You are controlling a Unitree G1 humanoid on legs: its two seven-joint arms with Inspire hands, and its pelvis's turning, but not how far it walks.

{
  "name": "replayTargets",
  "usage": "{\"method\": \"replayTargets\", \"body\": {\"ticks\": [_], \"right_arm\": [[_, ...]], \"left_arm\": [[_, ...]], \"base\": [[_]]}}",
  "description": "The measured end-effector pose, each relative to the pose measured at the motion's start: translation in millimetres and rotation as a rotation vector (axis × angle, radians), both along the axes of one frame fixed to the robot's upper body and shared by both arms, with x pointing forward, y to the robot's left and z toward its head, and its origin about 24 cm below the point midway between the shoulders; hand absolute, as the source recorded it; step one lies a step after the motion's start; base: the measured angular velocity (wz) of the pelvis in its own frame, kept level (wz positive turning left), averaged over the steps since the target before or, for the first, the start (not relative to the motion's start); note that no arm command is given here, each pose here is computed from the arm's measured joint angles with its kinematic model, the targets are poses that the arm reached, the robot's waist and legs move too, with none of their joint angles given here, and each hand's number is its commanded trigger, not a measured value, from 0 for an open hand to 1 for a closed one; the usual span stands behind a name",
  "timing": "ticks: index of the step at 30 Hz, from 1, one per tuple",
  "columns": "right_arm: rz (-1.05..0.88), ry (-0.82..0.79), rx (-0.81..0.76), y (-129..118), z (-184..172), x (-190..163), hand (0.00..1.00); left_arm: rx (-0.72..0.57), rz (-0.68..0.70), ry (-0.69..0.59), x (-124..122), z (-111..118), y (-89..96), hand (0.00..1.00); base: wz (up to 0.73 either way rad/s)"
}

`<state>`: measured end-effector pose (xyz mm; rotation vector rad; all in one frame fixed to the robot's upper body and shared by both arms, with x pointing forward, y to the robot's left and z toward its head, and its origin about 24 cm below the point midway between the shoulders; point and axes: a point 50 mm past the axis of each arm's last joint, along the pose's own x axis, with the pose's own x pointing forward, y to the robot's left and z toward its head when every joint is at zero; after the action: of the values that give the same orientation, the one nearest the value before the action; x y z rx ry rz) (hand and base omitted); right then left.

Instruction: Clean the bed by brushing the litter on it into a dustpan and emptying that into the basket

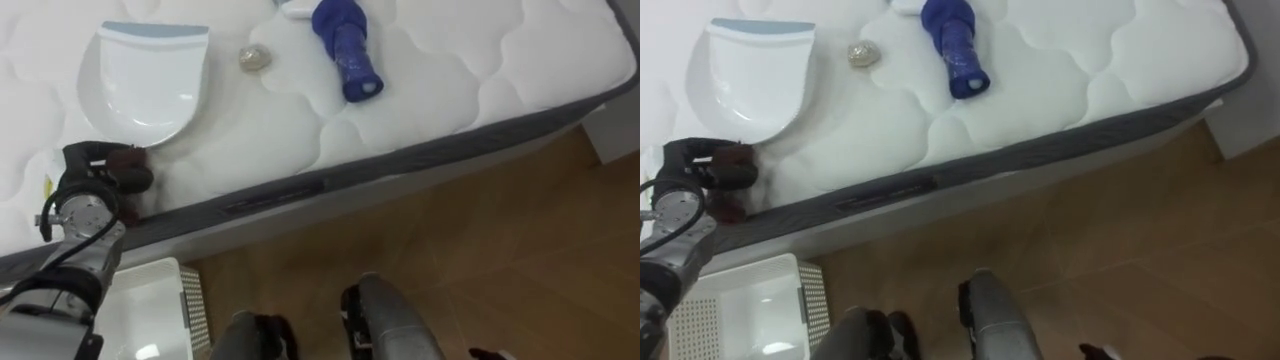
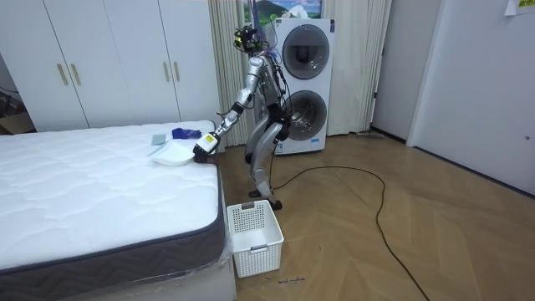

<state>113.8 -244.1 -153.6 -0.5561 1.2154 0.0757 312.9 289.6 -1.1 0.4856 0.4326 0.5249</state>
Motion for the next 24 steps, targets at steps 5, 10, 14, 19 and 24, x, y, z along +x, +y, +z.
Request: {"method": "replayTargets", "body": {"ticks": [5, 10, 14, 19, 24], "right_arm": [[-0.002, 0.01, -0.001, -0.4, -0.9, -3.6, 0.0], [-0.009, 0.013, 0.0, -1.1, -1.2, -5.4, 0.0], [-0.011, 0.013, -0.007, -2.7, -0.8, -5.6, 0.0], [-0.009, 0.011, -0.007, -2.7, -0.8, -5.3, 0.0], [-0.011, -0.008, -0.014, -3.0, -0.1, -3.7, 0.0]], "left_arm": [[0.022, -0.005, 0.025, -2.9, -3.1, 0.9, 1.0], [0.043, -0.012, 0.046, -3.7, -4.5, 0.9, 1.0], [0.062, -0.028, 0.059, -3.9, -5.6, -0.5, 1.0], [0.102, -0.038, 0.065, -3.7, -5.5, -1.8, 1.0], [0.25, -0.105, 0.071, -3.3, -4.2, -6.1, 1.0]], "base": [[0.0], [0.0], [0.0], [0.0], [0.04]]}}
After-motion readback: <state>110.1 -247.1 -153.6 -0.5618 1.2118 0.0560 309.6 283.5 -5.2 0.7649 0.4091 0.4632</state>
